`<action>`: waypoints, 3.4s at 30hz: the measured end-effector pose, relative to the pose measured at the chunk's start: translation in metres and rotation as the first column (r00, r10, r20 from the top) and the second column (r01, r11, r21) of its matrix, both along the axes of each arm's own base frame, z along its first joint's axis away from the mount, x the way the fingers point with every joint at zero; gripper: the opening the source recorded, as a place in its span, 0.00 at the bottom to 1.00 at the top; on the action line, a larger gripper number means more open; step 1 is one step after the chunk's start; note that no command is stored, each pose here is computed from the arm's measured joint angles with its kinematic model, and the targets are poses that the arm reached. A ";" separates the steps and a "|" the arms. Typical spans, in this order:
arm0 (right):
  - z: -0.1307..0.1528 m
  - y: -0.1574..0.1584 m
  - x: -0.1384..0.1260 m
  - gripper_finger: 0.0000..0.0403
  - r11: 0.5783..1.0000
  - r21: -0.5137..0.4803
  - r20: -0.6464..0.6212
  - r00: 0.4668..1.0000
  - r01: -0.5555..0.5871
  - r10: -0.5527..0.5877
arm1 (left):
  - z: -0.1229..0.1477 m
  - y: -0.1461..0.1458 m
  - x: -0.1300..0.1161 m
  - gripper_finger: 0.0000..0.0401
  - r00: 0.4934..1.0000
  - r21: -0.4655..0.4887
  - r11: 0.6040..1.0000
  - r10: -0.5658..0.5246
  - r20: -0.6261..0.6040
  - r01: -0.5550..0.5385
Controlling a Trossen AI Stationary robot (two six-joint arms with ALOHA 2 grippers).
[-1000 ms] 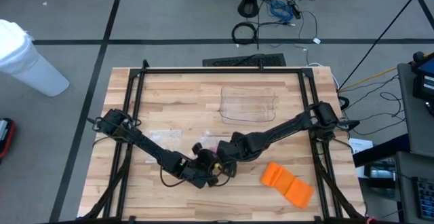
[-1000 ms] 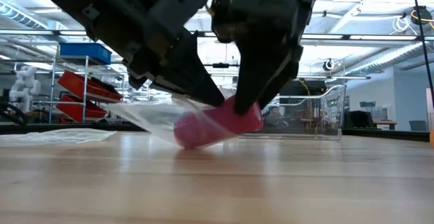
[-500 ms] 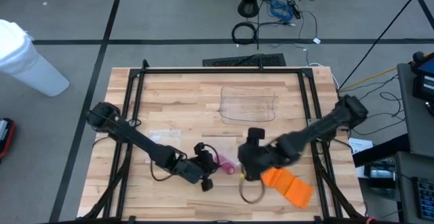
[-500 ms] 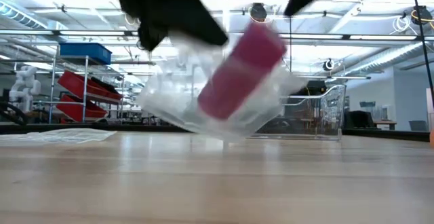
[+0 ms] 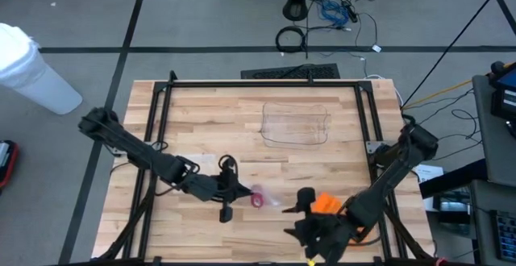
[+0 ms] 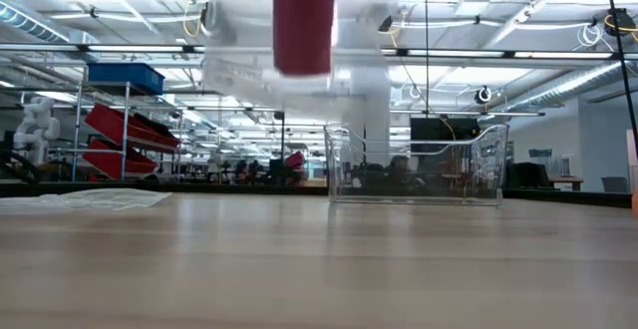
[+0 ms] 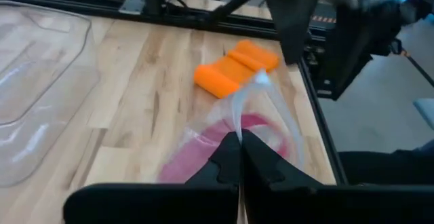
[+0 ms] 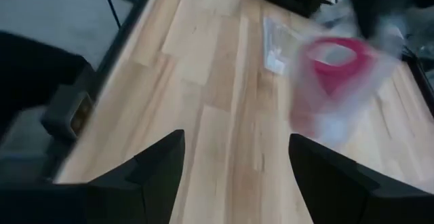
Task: Roll bandage
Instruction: Put the rolled pink bandage into the top transparent zip bag, then close the top transparent zip bag
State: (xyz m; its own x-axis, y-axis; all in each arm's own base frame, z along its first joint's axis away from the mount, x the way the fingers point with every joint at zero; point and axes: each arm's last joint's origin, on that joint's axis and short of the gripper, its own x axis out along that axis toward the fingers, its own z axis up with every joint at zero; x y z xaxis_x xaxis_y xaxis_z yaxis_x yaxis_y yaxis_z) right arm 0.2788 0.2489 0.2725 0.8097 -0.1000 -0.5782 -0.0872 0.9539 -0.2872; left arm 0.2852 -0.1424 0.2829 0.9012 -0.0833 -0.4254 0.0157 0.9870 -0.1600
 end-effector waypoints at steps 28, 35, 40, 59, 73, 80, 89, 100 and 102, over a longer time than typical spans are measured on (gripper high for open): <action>-0.024 -0.017 0.018 0.62 0.947 -0.207 0.090 0.969 0.245 -0.231 | -0.005 0.002 -0.006 0.00 0.997 0.015 1.000 0.006 -0.083 -0.005; -0.025 -0.026 0.026 0.57 0.955 -0.131 0.056 0.964 0.265 -0.260 | -0.005 0.003 -0.006 0.00 0.997 0.025 0.999 0.026 -0.074 -0.025; -0.026 -0.032 0.031 0.38 0.957 -0.103 0.033 0.962 0.272 -0.270 | -0.005 0.003 -0.006 0.00 0.997 0.027 0.999 0.030 -0.073 -0.028; -0.034 -0.044 0.020 0.00 0.648 -0.680 -0.399 0.915 -0.344 0.067 | -0.034 -0.022 -0.002 0.20 0.937 -0.053 0.960 -0.279 -0.211 0.274; -0.026 -0.026 0.036 0.00 0.553 -0.653 -0.376 0.855 -0.518 0.358 | -0.020 -0.012 -0.001 0.22 0.974 0.260 0.942 -0.186 -0.125 0.213; -0.037 -0.040 0.022 0.10 0.800 -0.479 -0.411 0.898 -0.361 0.159 | -0.020 -0.005 0.003 0.22 0.979 0.286 0.939 -0.162 -0.124 0.192; -0.042 -0.041 0.010 0.44 0.959 -0.268 -0.411 0.911 -0.093 -0.027 | -0.023 0.015 0.014 0.22 0.981 0.317 0.932 -0.138 -0.136 0.175; -0.045 -0.035 0.000 0.55 0.865 0.139 -0.414 0.821 0.483 -0.392 | -0.065 0.029 0.045 0.22 0.876 0.188 0.863 -0.428 -0.220 0.469; -0.045 -0.032 -0.003 0.53 0.833 0.180 -0.441 0.800 0.523 -0.407 | -0.074 0.030 0.053 0.22 0.857 0.182 0.841 -0.475 -0.200 0.509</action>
